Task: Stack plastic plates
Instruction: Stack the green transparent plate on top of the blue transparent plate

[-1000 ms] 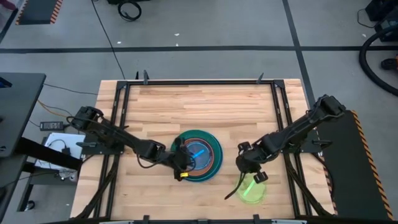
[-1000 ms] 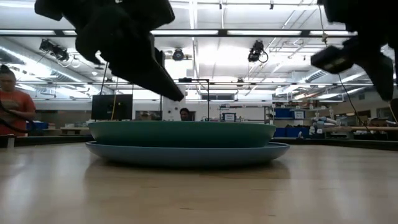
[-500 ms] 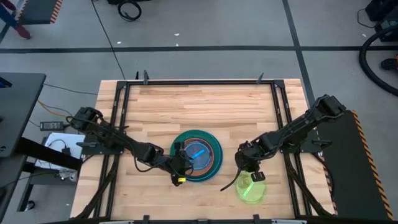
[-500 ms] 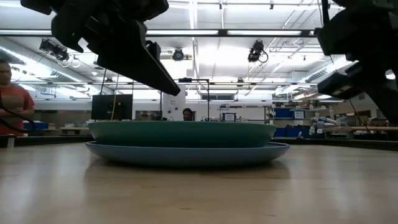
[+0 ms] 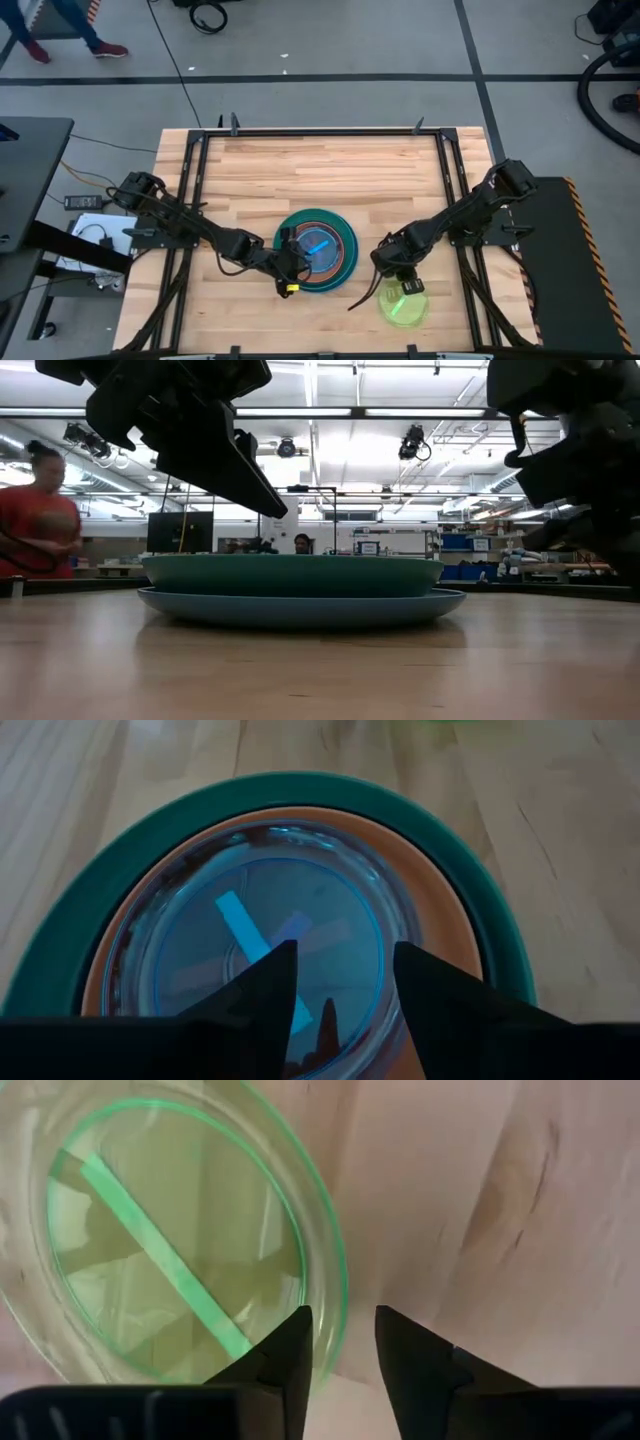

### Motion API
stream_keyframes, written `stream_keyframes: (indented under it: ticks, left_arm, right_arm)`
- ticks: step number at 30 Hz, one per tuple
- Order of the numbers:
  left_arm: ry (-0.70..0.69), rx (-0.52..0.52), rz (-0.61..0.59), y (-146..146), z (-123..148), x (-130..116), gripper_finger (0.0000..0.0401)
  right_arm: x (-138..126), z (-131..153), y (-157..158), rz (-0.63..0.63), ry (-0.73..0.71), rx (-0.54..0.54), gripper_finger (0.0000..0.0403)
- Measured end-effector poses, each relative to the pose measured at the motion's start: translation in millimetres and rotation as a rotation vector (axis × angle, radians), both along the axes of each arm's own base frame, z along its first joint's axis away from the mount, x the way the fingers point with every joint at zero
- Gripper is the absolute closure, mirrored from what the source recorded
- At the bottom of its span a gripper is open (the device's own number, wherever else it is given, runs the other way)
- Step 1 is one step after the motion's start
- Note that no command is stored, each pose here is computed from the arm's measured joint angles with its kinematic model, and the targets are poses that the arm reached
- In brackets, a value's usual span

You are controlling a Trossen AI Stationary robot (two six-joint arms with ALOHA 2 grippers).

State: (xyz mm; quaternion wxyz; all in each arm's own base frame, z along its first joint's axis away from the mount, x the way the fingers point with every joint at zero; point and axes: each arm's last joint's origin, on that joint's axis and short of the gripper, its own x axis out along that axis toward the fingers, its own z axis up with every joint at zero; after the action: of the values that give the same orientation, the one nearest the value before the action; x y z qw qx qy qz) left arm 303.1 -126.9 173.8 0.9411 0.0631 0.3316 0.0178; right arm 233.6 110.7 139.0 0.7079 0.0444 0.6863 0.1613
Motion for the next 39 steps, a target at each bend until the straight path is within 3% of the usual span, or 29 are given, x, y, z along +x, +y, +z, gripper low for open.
stream_keyframes:
  ticks: [7, 13, 20, 31, 39]
  left_arm:
    - [0.001, -0.001, 0.000, 0, 0, 0, 0.0225]
    - [-0.003, -0.053, -0.001, -1, 2, 0, 0.0225]
    - [-0.061, -0.091, -0.026, -6, 27, 1, 0.0225]
    - [-0.071, -0.096, -0.071, -20, 35, -4, 0.0225]
    - [-0.053, -0.098, -0.116, -34, 34, -12, 0.0225]
  right_arm:
    - [1, -6, 0, 0.008, 0.017, -0.014, 0.0292]
    - [2, -6, -2, 0.015, 0.013, -0.019, 0.0338]
    - [4, -6, -8, -0.005, 0.033, 0.020, 0.0395]
    - [13, 17, -17, -0.050, 0.076, -0.047, 0.0398]
    - [23, 42, -28, -0.086, 0.013, -0.024, 0.0398]
